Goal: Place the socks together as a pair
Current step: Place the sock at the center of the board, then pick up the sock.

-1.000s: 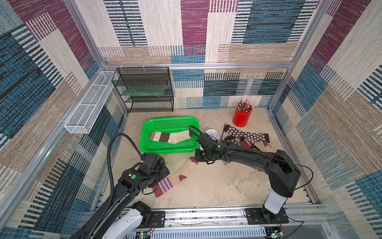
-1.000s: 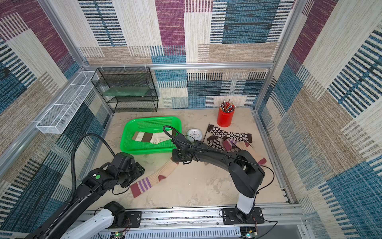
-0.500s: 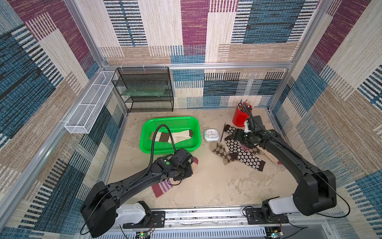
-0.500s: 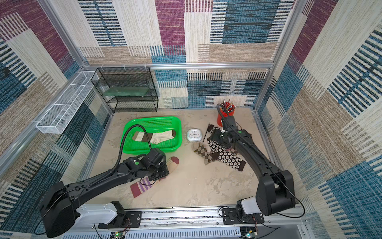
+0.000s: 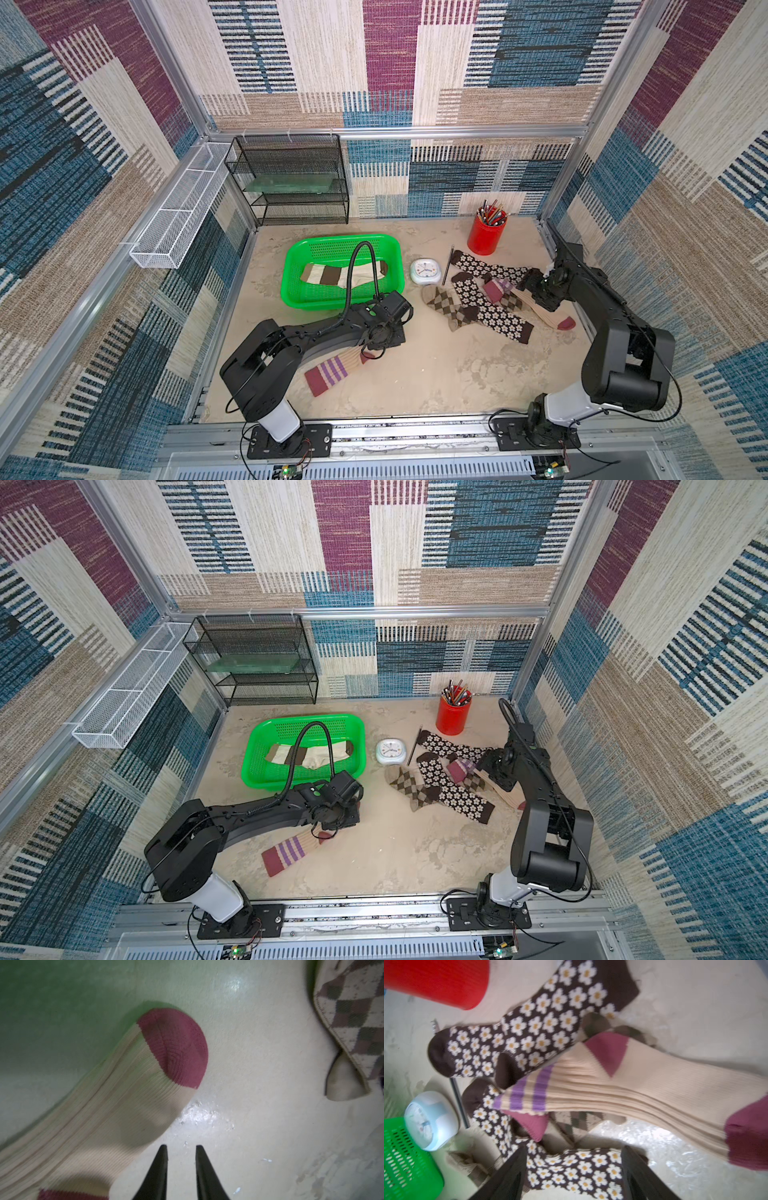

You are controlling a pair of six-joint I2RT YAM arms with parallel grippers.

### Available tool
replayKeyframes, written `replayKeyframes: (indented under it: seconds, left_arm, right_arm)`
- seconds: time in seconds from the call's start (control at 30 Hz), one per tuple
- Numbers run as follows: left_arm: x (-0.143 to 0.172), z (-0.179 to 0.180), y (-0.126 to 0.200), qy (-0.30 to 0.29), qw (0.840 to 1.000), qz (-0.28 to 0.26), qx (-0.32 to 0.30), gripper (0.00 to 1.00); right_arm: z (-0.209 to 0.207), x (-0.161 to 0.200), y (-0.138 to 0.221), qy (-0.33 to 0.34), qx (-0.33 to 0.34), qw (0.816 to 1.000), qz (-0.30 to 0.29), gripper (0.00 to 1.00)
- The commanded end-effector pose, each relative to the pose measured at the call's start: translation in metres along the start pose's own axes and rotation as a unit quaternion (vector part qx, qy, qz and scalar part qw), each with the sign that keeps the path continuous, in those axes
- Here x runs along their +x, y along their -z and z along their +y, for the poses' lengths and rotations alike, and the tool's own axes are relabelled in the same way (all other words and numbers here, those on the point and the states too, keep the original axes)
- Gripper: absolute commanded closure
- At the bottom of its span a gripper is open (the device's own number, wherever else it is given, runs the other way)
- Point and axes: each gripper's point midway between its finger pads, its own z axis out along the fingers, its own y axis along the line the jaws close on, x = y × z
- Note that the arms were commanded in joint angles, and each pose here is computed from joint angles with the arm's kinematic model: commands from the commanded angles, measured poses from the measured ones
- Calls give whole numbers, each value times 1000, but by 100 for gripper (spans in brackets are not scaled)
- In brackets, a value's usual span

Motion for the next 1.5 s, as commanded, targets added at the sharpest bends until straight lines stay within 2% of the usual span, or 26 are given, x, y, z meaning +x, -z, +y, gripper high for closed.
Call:
replayKeyframes:
  seconds: [0.0,0.2,0.47,0.63,0.73,0.8,1.0,1.1,1.3,1.4,1.47]
  left_arm:
    - [17,-2,-10,-40,999,17,0,76]
    - [54,0,-21,-69,997,44,2,76]
    - [72,-7,-5,-98,994,46,34,77]
    - [69,-6,26,-88,994,19,65,76]
    - [60,-8,52,-88,992,-11,89,73]
    - [55,-10,69,-91,990,-29,104,70]
    - [36,-18,123,-128,978,-87,139,66]
    - [28,-18,142,-140,973,-114,144,65]
    - [11,-29,183,-176,956,-162,168,63]
    - [-1,-43,206,-210,939,-198,185,55]
    - [-9,-56,222,-244,924,-220,194,46]
  right_arm:
    - [37,5,-7,64,-62,996,8,27]
    - [46,28,-28,94,-71,993,30,33]
    - [48,24,-49,107,-44,993,25,40]
    - [51,14,-61,104,-34,994,21,51]
    - [48,11,-69,103,-20,994,26,66]
    - [48,9,-70,101,-18,994,23,71]
    - [49,7,-72,106,-15,994,28,86]
    - [54,4,-63,104,-27,994,25,99]
    - [85,3,-5,112,-93,989,15,100]
    - [102,12,28,121,-134,983,29,100]
    - [114,24,53,126,-168,977,47,100]
